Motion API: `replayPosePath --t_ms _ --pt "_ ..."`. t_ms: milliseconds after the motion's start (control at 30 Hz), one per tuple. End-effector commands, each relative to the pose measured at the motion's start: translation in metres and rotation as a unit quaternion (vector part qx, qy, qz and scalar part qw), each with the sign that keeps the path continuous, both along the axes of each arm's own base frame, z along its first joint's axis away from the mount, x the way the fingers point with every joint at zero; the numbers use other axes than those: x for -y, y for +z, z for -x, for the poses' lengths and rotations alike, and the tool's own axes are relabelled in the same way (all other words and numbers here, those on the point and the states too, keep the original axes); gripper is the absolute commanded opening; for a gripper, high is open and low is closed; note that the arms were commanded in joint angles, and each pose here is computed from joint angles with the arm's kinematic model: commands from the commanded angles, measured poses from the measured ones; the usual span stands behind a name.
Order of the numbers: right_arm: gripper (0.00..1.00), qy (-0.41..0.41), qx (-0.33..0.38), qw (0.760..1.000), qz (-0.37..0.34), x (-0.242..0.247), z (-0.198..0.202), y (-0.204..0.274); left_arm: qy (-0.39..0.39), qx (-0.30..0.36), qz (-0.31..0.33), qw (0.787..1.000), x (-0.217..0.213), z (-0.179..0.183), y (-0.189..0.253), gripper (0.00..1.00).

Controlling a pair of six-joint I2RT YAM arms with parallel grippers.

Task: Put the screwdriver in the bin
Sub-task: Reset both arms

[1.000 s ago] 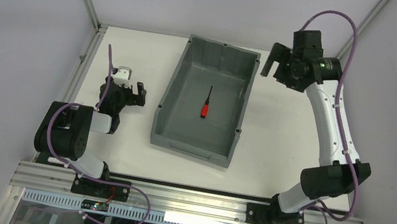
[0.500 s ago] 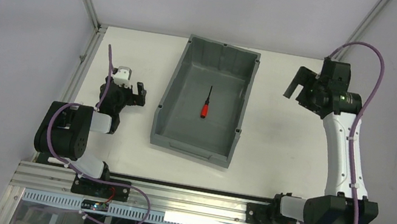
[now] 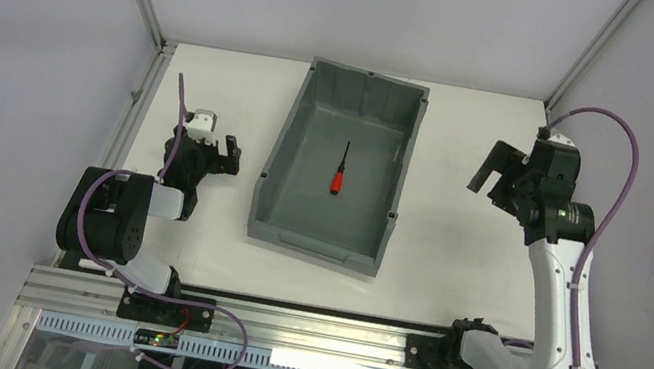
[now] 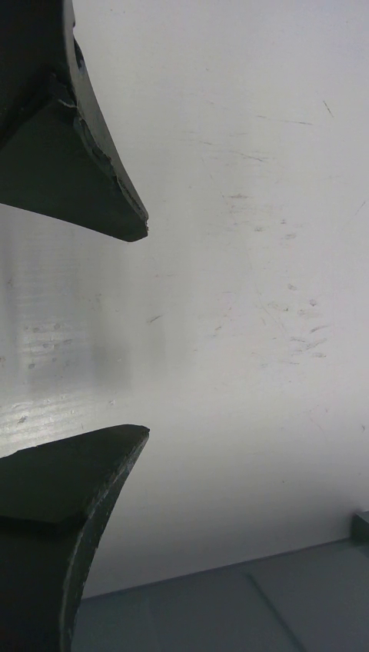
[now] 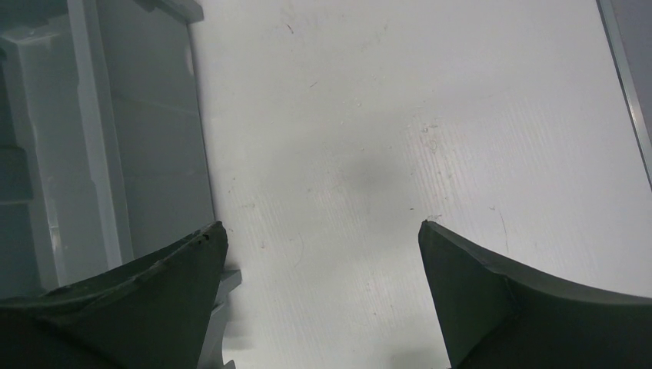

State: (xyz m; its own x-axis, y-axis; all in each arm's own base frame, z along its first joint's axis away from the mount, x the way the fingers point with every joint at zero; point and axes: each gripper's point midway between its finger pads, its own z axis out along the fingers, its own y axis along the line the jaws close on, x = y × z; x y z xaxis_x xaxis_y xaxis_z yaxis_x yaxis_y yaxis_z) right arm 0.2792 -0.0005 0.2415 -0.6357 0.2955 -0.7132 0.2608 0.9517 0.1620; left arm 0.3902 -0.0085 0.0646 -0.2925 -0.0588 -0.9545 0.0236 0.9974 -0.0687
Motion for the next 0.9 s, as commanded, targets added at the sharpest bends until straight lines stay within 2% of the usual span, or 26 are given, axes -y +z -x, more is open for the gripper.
replayPosePath --t_ms 0,400,867 --pt "0.99 -0.008 0.040 0.999 0.001 0.003 0.007 0.010 -0.012 0.028 0.007 1.000 0.006 -0.002 0.016 0.99" --pt "0.99 0.001 0.095 0.995 -0.008 -0.001 0.039 0.012 -0.012 0.027 0.007 1.000 0.006 -0.002 0.015 0.99" --pt "0.99 -0.002 0.113 0.994 0.006 -0.001 0.049 0.009 -0.012 0.027 0.007 1.000 0.006 -0.002 0.015 0.99"
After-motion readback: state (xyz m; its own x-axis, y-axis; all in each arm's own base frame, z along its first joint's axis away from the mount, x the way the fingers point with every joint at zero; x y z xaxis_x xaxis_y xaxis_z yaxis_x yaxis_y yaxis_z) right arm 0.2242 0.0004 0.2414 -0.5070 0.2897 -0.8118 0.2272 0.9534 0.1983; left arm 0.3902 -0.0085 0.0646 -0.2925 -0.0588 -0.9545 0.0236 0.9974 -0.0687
